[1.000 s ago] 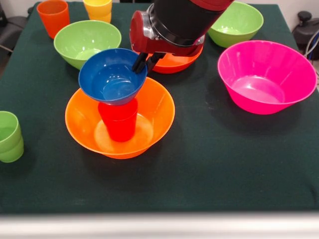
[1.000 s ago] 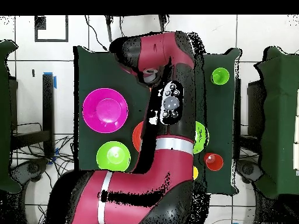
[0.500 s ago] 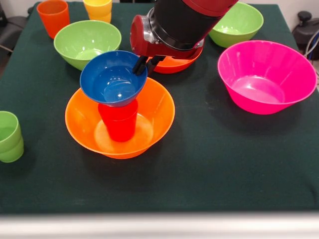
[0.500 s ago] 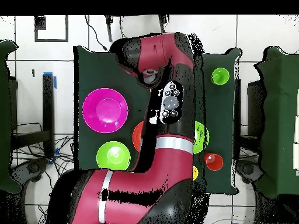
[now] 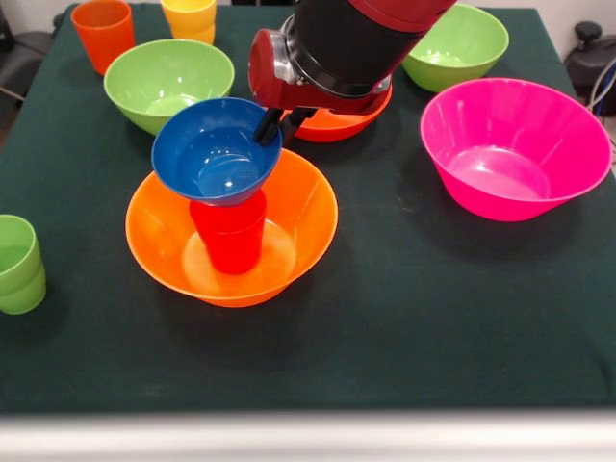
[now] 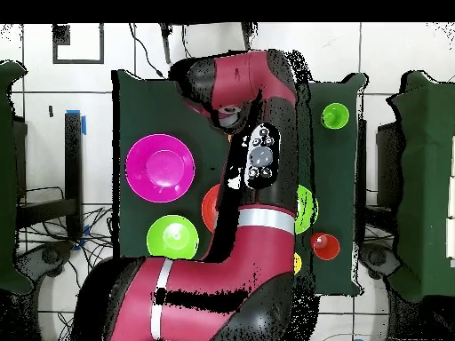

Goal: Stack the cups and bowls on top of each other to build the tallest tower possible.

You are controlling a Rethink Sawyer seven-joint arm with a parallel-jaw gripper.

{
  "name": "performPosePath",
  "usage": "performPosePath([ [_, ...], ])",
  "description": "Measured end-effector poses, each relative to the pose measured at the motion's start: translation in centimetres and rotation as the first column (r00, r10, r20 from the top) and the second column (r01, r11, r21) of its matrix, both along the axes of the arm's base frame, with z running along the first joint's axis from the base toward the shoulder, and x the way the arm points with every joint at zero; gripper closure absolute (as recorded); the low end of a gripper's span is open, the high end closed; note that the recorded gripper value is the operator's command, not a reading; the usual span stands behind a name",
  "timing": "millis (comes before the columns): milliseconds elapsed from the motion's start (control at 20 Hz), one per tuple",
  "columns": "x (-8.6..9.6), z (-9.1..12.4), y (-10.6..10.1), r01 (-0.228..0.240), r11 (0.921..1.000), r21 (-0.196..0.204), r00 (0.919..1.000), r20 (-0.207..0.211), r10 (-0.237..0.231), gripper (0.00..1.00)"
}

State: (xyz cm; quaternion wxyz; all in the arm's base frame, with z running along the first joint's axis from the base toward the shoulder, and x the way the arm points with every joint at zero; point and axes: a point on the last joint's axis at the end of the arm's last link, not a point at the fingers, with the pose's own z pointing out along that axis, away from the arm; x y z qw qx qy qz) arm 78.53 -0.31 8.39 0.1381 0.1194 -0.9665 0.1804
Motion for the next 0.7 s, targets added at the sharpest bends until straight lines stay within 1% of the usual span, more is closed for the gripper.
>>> performPosePath([
  [700, -0.15, -0.47, -0.29, 0.004, 1.0, 0.001, 1.0, -0.006, -0.004, 1.0],
])
